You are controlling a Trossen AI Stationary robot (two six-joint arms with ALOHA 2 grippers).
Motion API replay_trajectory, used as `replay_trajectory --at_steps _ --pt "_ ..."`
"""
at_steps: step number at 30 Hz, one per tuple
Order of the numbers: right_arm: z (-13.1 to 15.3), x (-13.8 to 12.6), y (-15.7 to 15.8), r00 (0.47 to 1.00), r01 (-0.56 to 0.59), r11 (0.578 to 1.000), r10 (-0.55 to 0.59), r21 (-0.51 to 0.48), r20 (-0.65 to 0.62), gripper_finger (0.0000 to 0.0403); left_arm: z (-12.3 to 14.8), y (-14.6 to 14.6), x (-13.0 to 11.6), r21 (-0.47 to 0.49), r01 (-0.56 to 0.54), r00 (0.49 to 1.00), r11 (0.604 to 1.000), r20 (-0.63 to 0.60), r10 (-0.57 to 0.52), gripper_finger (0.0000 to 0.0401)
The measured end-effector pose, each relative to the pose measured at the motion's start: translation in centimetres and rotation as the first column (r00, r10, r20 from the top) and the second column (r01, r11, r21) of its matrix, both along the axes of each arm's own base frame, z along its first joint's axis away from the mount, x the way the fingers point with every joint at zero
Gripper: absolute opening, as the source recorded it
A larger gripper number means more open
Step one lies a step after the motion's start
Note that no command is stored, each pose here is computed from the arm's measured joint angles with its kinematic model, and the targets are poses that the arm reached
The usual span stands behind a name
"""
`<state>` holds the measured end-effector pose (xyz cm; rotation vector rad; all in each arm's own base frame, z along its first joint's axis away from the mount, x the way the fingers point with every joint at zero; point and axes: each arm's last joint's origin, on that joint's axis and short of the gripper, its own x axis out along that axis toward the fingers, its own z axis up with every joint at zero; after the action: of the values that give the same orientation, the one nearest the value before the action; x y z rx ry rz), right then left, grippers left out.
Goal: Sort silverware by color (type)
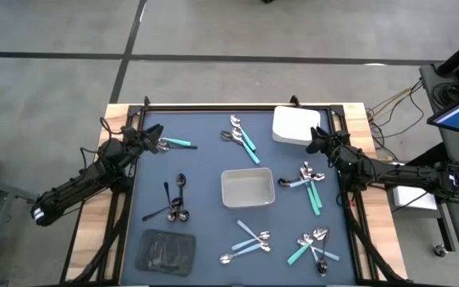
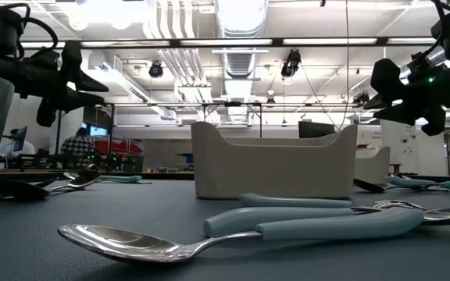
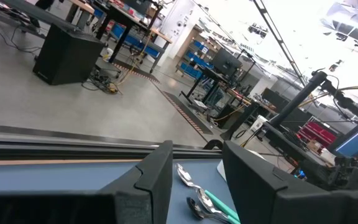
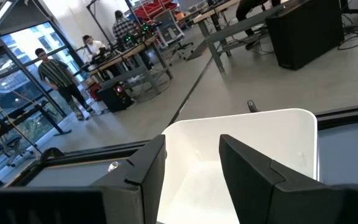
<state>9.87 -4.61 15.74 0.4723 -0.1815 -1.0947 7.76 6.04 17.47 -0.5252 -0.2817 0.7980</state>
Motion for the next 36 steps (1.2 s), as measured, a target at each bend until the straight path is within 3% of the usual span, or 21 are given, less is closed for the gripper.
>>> replay_trajectory --at_steps 13,17,21,25,28,32,36 --pt "0.2 0.0 0.0 0.997 0.005 1.000 -0.006 0.021 0.073 0.0144 0.0 0.0 0.0 0.000 0.000 1.000 1.000 0.000 0.000 0.0123" --pt "0.4 0.5 0.2 0.982 -0.150 0.988 0.144 0.038 0.119 0.0144 0.0 0.0 0.0 0.000 0.000 1.000 1.000 0.000 0.000 0.0123" --pt "0.5 1.1 0.5 0.946 -0.324 0.935 0.323 0.144 0.027 0.0144 0.0 0.0 0.0 0.000 0.000 1.000 1.000 0.000 0.000 0.0123" --pt "1.7 0.9 0.7 0.941 -0.235 0.894 0.307 0.381 -0.139 0.0144 0.0 0.0 0.0 0.000 0.000 1.000 1.000 0.000 0.000 0.0123" --pt "3.4 0.7 0.8 0.920 -0.147 0.855 0.303 0.497 -0.250 0.0144 0.0 0.0 0.0 0.000 0.000 1.000 1.000 0.000 0.000 0.0123" --pt "5.0 0.9 0.9 0.846 -0.079 0.791 0.376 0.606 -0.379 0.0144 0.0 0.0 0.0 0.000 0.000 1.000 1.000 0.000 0.000 0.0123" --pt "5.5 2.1 1.1 0.725 -0.173 0.709 0.561 0.683 -0.399 0.0144 0.0 0.0 0.0 0.000 0.000 1.000 1.000 0.000 0.000 0.0123"
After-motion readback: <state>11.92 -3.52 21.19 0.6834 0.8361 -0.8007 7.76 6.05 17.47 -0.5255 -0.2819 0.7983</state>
